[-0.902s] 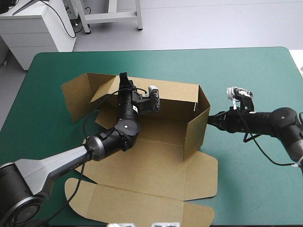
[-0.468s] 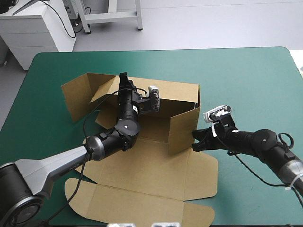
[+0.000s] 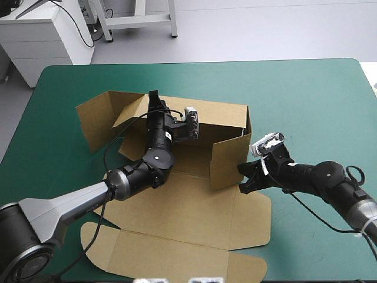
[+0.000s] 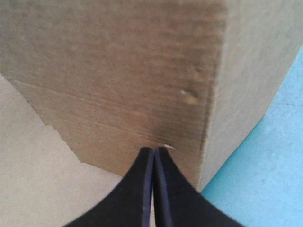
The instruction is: Fold the box
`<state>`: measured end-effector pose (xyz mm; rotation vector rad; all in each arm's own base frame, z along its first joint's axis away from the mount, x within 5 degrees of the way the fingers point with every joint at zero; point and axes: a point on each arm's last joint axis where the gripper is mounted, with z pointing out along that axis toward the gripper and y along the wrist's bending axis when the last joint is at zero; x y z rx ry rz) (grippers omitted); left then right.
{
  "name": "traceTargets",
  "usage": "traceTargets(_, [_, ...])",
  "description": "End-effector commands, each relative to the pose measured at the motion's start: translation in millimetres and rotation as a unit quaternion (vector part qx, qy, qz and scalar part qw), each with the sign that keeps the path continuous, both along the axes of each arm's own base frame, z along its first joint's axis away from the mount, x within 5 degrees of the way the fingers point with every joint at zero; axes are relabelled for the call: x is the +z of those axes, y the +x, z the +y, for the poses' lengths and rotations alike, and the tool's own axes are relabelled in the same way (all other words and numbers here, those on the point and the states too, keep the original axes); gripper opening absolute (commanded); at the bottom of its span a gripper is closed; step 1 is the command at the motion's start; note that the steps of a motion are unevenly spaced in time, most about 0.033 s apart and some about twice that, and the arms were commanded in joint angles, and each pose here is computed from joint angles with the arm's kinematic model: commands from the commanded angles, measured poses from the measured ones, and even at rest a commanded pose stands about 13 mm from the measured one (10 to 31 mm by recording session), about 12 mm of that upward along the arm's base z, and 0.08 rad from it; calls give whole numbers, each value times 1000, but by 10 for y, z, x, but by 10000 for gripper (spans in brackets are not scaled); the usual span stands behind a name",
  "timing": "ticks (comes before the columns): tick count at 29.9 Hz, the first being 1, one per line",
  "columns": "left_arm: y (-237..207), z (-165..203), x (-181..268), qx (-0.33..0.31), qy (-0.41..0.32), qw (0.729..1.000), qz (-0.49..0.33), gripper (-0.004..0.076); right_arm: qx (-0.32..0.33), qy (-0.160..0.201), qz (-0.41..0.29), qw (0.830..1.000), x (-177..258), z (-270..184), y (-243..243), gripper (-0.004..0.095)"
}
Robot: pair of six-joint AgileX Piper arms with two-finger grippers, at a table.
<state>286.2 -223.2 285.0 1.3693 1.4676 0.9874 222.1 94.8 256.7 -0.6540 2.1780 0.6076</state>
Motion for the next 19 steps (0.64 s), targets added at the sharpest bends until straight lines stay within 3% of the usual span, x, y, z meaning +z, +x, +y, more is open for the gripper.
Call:
traceTargets(1, [-40,6,230,-1,-32,999,-29,-8,-6,0,-47,999,150,-15,22,41])
traceTargets(4, [-40,6,230,-1,-32,999,-29,-8,-5,-8,-56,998,151,-21,30,187])
traceTargets(11, [-40,6,230,-1,-32,999,-29,-8,-6,-19,-61,998,145,-35,37,652])
traceTargets(13, [-40,6,230,-1,-32,999,-29,-8,-8,-25,-65,998,143,-42,42,705])
traceTargets(19, [-40,6,230,-1,-32,999,-29,-8,-13,-45,-59,997,117,-69,43,705])
